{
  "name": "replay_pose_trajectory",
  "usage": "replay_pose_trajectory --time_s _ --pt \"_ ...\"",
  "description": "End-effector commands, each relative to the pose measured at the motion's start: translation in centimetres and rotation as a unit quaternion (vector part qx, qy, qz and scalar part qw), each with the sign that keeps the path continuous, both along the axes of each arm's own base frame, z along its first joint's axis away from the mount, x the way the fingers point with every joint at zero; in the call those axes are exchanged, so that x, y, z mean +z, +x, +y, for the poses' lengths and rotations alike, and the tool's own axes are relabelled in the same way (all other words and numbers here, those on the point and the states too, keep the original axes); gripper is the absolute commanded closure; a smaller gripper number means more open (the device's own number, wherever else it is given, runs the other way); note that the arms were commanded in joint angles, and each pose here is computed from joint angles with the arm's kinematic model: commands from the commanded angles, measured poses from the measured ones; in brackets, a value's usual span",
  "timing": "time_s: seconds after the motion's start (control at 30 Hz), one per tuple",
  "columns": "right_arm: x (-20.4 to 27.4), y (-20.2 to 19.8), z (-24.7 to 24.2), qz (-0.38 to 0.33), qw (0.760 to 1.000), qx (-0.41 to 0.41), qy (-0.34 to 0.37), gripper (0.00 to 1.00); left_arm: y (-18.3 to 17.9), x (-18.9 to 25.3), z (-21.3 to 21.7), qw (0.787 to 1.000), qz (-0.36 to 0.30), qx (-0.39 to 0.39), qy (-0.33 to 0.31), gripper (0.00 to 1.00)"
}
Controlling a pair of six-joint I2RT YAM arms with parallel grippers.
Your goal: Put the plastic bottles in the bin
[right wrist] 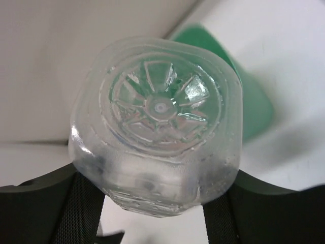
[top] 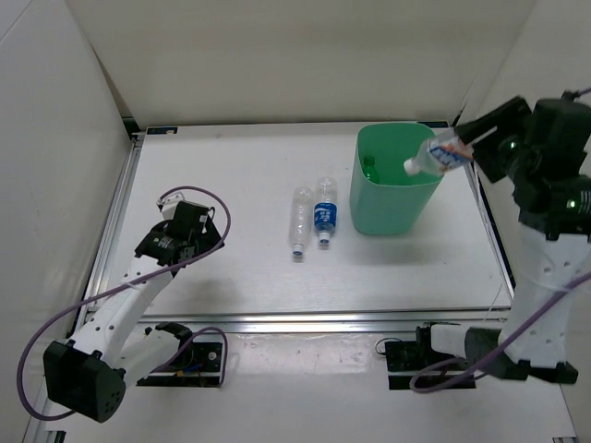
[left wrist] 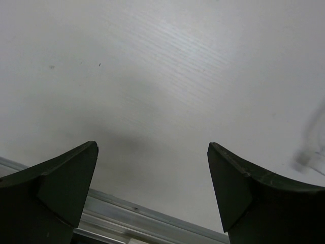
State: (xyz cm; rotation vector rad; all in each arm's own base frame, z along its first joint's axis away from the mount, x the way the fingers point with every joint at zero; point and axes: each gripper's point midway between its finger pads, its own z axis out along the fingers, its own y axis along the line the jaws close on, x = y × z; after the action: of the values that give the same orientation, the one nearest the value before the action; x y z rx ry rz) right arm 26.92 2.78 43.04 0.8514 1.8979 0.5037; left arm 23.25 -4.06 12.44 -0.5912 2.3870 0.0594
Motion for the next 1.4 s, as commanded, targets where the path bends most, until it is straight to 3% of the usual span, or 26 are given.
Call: replay_pose_trajectory --time_s 0.0,0.07,0.13,0.17,0.23,0.33,0.4,0.43,0.5,0.63,0.83,1.07,1.2,1.37 --pt "-1.0 6.6 -2.1 0.036 0.997 -0.017 -0.074 0.66 1.8 2.1 -1.1 0.999 -0.023 -0.023 -0.008 0.00" --pt "-0.7 10.3 -2.0 0.032 0.996 -0.010 -0.077 0.65 2.8 2.8 -2.3 0.999 -0.031 -0.036 -0.024 0.00" --pt "-2.3 12.8 -2.0 0.052 0.996 -0.008 -0.077 0.53 3.8 2.9 -3.2 0.998 -0.025 -0.054 -0.022 0.00" --pt "-2.4 13.5 -1.7 0.048 0.996 0.003 -0.078 0.27 4.3 3.5 -4.7 0.995 -0.027 -0.089 -0.038 0.00" --pt "-4.1 14.7 0.1 0.064 0.995 0.053 -0.057 0.02 5.7 5.2 -6.4 0.990 -0.038 -0.130 -0.044 0.00" --pt "-4.9 14.2 0.0 0.083 0.993 0.062 -0.052 0.00 7.5 7.4 -8.3 0.986 -0.056 -0.152 -0.049 0.00" --pt "-4.2 11.9 0.1 0.077 0.994 0.058 -0.046 0.00 8.3 7.7 -9.4 0.983 -0.052 -0.163 -0.062 0.00" --pt "-6.1 11.2 0.2 0.101 0.992 0.057 -0.041 0.00 9.4 7.7 -10.9 0.981 -0.046 -0.171 -0.079 0.00" --pt "-4.8 9.1 0.2 0.068 0.995 0.055 -0.043 0.00 10.2 7.5 -13.9 0.974 -0.035 -0.201 -0.101 0.00" --pt "-4.9 6.0 0.6 0.054 0.995 0.068 -0.045 0.00 13.4 6.8 -18.5 0.962 -0.023 -0.260 -0.075 0.00" --pt "-3.7 3.4 1.0 0.034 0.994 0.091 -0.040 0.00 16.8 1.8 -24.9 0.939 0.041 -0.315 -0.135 0.00" --pt "-2.6 1.6 1.2 0.018 0.991 0.116 -0.061 0.00 18.8 -1.6 -27.0 0.935 0.065 -0.324 -0.131 0.00" --pt "-2.6 0.5 0.1 0.032 0.990 0.105 -0.083 0.00 17.7 -5.8 -27.3 0.930 0.114 -0.326 -0.128 0.00" --pt "-2.4 -0.3 -1.6 0.031 0.990 0.086 -0.107 0.00 16.5 -7.7 -27.2 0.926 0.147 -0.318 -0.138 0.36"
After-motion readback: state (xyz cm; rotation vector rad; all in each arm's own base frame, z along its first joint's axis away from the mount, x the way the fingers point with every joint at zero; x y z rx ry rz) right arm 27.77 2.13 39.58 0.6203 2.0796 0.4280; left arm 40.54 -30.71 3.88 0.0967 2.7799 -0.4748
